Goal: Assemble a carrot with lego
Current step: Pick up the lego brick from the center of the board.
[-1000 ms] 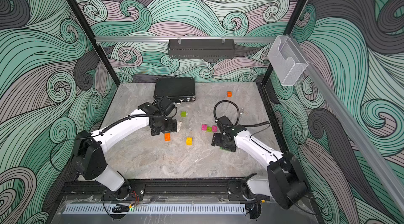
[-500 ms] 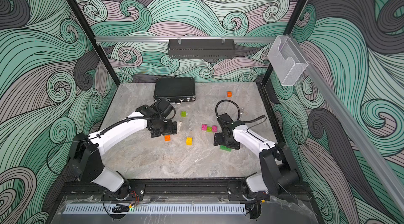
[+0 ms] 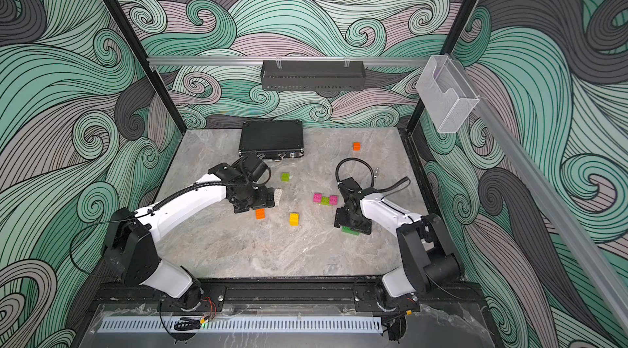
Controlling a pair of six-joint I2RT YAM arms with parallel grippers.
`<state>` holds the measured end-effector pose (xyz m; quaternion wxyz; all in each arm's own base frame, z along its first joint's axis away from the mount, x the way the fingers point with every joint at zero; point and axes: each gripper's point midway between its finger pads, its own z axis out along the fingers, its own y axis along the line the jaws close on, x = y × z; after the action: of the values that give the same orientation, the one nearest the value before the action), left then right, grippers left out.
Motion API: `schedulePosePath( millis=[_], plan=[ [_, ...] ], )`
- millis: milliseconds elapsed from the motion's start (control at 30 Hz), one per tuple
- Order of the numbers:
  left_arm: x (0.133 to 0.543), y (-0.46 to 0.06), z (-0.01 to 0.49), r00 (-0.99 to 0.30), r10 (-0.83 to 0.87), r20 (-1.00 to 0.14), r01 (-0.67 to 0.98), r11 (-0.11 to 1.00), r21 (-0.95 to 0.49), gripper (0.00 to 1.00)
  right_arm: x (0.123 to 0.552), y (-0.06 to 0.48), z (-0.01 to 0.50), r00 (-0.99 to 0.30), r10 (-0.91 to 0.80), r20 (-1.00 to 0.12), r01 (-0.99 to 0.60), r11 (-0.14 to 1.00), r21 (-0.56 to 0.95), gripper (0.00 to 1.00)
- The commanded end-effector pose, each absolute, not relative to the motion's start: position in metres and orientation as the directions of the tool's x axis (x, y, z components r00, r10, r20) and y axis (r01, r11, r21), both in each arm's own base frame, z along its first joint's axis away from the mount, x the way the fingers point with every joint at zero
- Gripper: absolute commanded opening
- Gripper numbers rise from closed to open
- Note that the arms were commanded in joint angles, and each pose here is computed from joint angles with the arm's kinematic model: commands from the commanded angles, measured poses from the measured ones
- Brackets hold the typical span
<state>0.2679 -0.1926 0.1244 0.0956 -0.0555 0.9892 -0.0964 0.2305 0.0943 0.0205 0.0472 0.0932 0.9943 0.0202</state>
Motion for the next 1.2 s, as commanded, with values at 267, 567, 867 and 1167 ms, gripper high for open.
schedulePosePath(
  millis=[267,567,867,1167],
  plan=[
    [0.266,-0.185,0.127,-0.972,-0.143,-0.187,-0.103,0.973,-0.208,0.94,0.227,0.090,0.011,-0.972,0.224,-0.072,0.223,0.974,0.031,0.77],
    [0.260,-0.176,0.126,-0.970,-0.160,-0.185,-0.120,0.971,-0.208,0.94,0.229,0.097,0.015,-0.973,0.217,-0.074,0.213,0.976,0.052,0.51],
    [0.255,-0.140,0.131,-0.954,-0.220,-0.206,-0.171,0.958,-0.229,0.94,0.234,0.152,0.070,-0.979,0.120,-0.163,0.106,0.990,0.091,0.47],
    [0.249,-0.113,0.111,-0.944,-0.284,-0.167,-0.233,0.934,-0.269,0.94,0.242,0.233,0.104,-0.980,0.021,-0.196,-0.006,0.991,0.137,0.50]
  ],
)
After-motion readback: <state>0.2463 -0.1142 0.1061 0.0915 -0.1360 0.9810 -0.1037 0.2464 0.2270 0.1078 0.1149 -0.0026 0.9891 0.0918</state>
